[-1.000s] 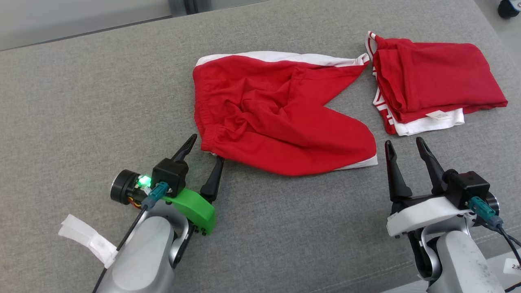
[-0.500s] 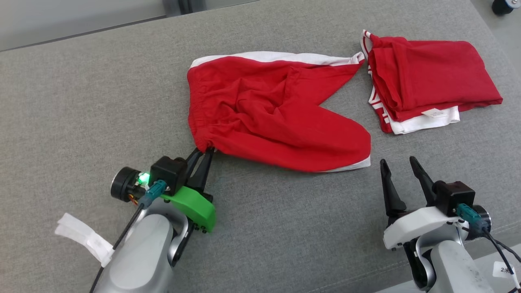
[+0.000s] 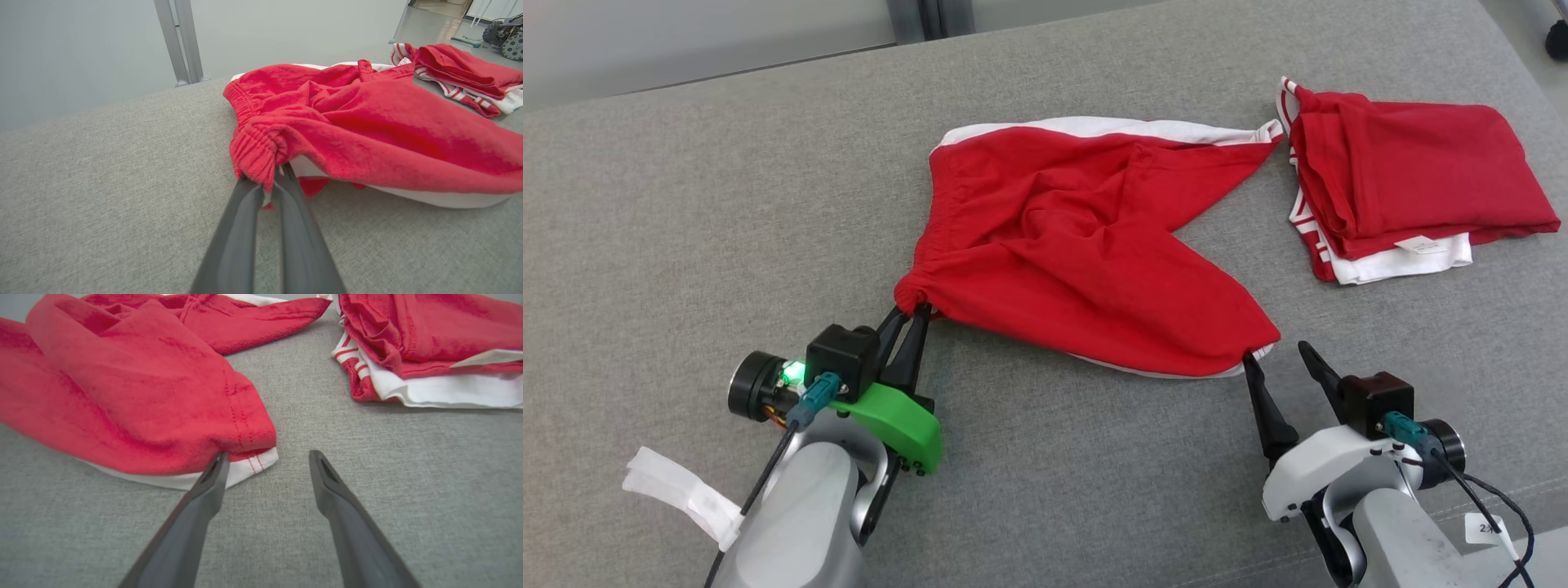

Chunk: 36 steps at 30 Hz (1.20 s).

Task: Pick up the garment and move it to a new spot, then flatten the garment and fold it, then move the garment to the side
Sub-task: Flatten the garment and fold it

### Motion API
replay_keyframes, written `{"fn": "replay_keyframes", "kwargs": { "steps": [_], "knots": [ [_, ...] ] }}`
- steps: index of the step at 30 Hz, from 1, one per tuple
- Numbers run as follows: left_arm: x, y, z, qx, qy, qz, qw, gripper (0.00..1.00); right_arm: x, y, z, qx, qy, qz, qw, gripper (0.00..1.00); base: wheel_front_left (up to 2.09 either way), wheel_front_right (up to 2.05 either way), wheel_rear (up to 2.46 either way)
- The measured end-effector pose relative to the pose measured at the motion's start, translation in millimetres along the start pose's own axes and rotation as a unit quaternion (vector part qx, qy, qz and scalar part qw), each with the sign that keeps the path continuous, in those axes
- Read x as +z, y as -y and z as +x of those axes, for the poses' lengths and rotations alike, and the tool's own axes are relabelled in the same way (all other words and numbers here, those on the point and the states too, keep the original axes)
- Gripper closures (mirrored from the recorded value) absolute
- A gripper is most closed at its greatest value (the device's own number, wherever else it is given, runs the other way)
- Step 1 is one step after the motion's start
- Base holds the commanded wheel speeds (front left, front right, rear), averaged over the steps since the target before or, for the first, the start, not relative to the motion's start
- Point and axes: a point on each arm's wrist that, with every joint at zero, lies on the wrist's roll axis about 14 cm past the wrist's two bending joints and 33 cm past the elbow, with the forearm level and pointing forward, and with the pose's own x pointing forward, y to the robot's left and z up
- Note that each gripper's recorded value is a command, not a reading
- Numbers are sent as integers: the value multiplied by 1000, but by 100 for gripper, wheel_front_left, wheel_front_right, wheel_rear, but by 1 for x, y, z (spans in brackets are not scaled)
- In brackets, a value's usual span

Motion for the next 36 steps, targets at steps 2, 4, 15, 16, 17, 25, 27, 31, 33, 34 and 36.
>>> {"fn": "replay_keyframes", "kwargs": {
  "steps": [2, 4, 15, 16, 17, 25, 27, 31, 33, 34, 36],
  "knots": [
    [0, -1, -1, 2, -1, 1, 1000, 100, -3, -2, 3, 7, -9, -9, 1000, 0, 0, 0, 0],
    [-1, -1, -2, 4, -1, 0, 1000, 100, -5, -3, 6, 10, -14, -14, 1000, 0, 0, 0, 0],
    [-4, -2, -2, 7, -4, -2, 1000, 100, -14, -4, 18, 20, -41, -37, 998, 0, 0, 0, 0],
    [-4, -1, -2, 7, -4, -2, 1000, 100, -14, -6, 20, 23, -42, -39, 998, 0, 0, 0, 0],
    [-4, -1, -2, 6, -5, -1, 1000, 100, -14, -6, 20, 24, -43, -41, 998, 0, 0, 0, 0],
    [-4, 0, -6, 6, -8, 2, 1000, 100, -18, -14, 18, 47, -53, -62, 996, 100, 0, 0, 0],
    [-5, 0, -8, 7, -10, 3, 1000, 100, -16, -16, 17, 46, -48, -51, 996, 100, 0, 0, 0],
    [-3, -1, -13, 12, -9, 4, 1000, 100, -2, -13, 14, 37, -23, -19, 999, 100, 0, 0, 0],
    [2, -3, -14, 15, -2, 7, 1000, 100, 17, -13, 14, 37, 8, 3, 999, 100, 0, 0, 0],
    [5, -4, -15, 15, 0, 10, 1000, 100, 27, -13, 15, 38, 24, 10, 999, 100, 0, 0, 0],
    [12, -5, -16, 17, 9, 10, 1000, 100, 57, -12, 14, 44, 70, 21, 996, 100, 0, 0, 0]
  ]
}}
